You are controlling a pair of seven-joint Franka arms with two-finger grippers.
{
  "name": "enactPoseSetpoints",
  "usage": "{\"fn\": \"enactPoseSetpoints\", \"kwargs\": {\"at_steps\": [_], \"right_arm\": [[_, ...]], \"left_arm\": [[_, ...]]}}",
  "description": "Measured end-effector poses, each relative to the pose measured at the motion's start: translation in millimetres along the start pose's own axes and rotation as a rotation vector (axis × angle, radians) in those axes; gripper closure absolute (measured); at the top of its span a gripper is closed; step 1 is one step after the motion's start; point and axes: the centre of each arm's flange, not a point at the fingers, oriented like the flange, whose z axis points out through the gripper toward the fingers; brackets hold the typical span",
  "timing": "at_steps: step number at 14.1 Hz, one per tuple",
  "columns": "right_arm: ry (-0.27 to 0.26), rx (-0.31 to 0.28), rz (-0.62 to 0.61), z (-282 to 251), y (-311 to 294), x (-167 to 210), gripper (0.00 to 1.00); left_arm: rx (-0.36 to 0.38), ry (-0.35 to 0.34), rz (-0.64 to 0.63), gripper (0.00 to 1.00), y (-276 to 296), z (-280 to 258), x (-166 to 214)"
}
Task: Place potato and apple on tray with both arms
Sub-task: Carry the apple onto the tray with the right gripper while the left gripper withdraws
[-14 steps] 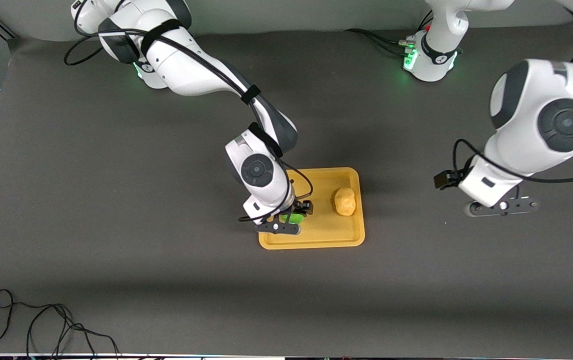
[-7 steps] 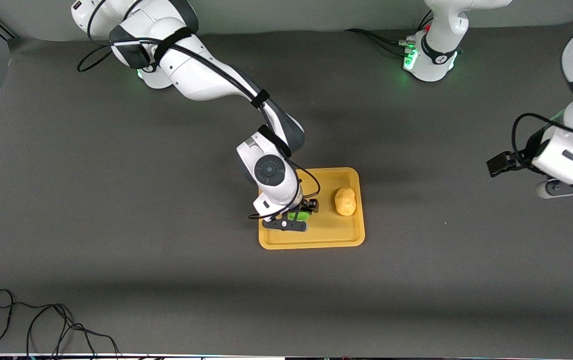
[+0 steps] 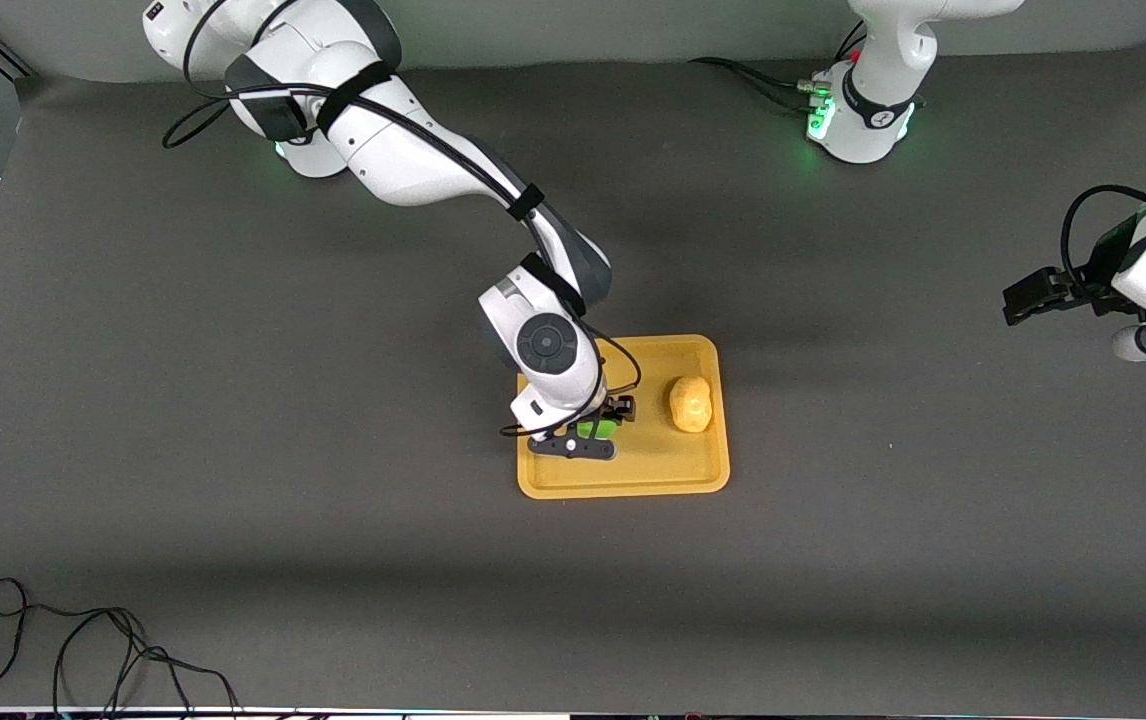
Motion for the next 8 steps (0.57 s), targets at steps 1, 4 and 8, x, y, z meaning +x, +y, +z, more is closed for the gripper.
{"fn": "enactPoseSetpoints", "kwargs": {"at_steps": [1,4,8], "right_arm": [[0.000,0.000,0.000,0.0,0.0,0.0,0.19],[0.000,0.000,0.001,0.0,-0.1,0.0,0.19],[0.000,0.002,-0.002,-0.3,-3.2,-3.1,0.19]], "left_arm": [[0.000,0.000,0.004,0.00,-1.4,-0.3,-0.1],[-0.001,0.003,0.004,0.00,-8.8,-6.8,-4.0],[-0.003,0.014,0.003,0.00,-10.1,-15.4,-9.1]]}}
